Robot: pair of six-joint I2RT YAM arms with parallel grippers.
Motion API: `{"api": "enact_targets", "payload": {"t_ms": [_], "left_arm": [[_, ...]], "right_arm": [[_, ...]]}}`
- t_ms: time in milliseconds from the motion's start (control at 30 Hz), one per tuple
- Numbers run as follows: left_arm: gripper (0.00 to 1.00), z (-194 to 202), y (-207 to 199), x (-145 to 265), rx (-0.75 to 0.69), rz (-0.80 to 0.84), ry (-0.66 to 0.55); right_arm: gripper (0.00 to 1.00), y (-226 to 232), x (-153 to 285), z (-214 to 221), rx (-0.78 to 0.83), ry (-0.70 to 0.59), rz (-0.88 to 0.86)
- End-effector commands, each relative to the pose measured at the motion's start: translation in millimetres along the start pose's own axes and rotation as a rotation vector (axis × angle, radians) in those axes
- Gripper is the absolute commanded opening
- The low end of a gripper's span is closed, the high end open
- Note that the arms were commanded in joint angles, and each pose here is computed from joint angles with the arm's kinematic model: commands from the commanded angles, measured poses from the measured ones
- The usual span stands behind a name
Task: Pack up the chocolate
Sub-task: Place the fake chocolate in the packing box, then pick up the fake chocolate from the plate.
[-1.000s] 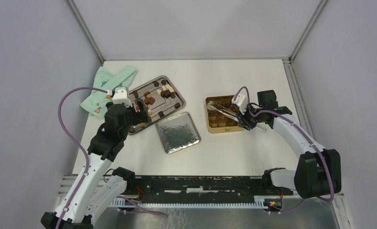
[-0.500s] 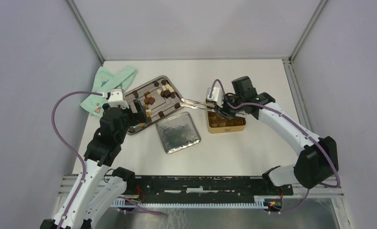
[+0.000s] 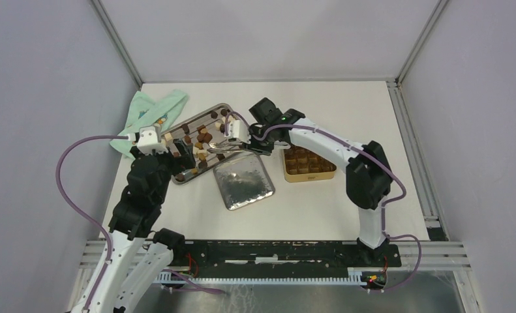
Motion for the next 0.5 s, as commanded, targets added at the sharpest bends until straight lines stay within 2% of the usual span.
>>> {"api": "enact_targets", "payload": {"t_ms": [0,467], "left_arm": [[1.0,-8,4,2,-0.009,-0.027,-0.069],[1.0,-9,4,2,-0.011,-0.026,-0.073]], "right_arm": [[0.37,-14,-11,-24,-0.017,0.012,0.051],[0.39,-26,-66,-29,-0.021,0.07,0.055]]}}
Point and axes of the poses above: each gripper's point midway between its finger pads, its own x axis back along the fingers, its own y axis along the line the jaws close on, z = x × y, the point moved 10 cm from there along x, back along the fingers, and after that the axes turned 8 degrees about -x, right-handed, at the moved point
